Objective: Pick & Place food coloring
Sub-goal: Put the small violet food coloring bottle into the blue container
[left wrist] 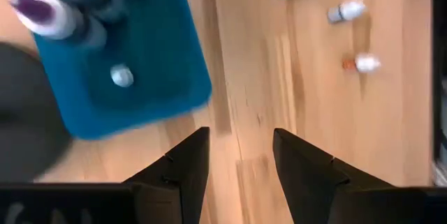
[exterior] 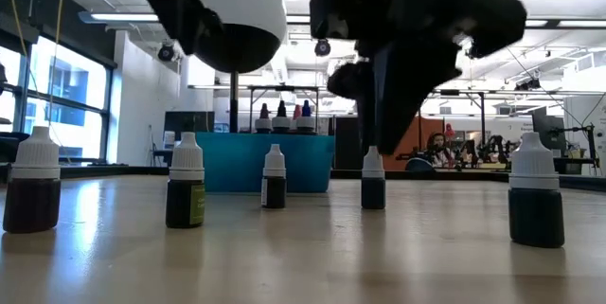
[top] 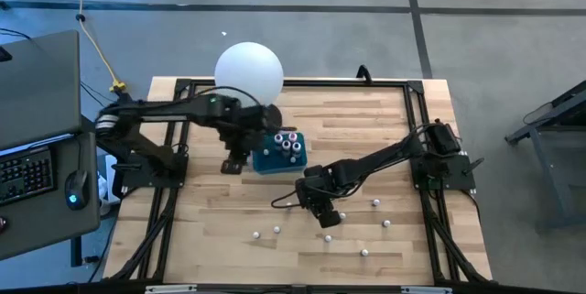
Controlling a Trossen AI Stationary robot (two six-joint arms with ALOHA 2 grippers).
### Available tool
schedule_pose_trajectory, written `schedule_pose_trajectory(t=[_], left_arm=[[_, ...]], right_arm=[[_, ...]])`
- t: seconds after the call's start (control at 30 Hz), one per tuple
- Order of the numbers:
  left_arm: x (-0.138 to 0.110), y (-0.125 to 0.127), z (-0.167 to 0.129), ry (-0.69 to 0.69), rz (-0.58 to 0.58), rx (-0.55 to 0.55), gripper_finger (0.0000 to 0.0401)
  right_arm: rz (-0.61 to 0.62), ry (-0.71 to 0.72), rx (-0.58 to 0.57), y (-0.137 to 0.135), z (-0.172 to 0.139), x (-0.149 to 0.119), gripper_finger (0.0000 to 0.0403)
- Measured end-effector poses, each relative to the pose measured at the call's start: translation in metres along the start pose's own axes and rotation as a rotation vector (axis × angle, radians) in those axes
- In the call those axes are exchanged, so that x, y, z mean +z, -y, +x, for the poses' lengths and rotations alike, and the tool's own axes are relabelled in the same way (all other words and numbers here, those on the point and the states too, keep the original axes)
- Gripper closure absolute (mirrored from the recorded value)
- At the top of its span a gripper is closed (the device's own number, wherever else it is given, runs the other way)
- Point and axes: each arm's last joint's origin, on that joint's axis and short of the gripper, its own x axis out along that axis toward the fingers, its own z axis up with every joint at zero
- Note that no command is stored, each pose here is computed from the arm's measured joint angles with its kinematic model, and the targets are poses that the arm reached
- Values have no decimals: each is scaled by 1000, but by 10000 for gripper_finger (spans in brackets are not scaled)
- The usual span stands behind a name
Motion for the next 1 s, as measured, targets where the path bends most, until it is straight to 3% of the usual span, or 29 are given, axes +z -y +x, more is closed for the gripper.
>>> schedule_pose_trajectory(t=[0.17,0.37,0.47,0.53,0.8,0.9,1.0], left_arm=[[-35,6,10,138,-63,21,245],[-70,10,38,118,-129,86,245],[-70,12,47,145,-136,98,245],[-77,12,52,84,-161,108,245],[-75,16,54,105,-158,107,245],[-75,16,54,104,-159,108,245],[-75,15,54,104,-159,112,245]], right_arm=[[10,-30,30,2,17,-2,274],[45,-37,57,4,40,-2,274],[67,-43,73,6,44,-2,274],[73,-44,70,8,44,-2,280],[174,-37,106,17,38,-2,337],[245,-44,109,23,22,3,337],[194,44,81,28,-13,21,336]])
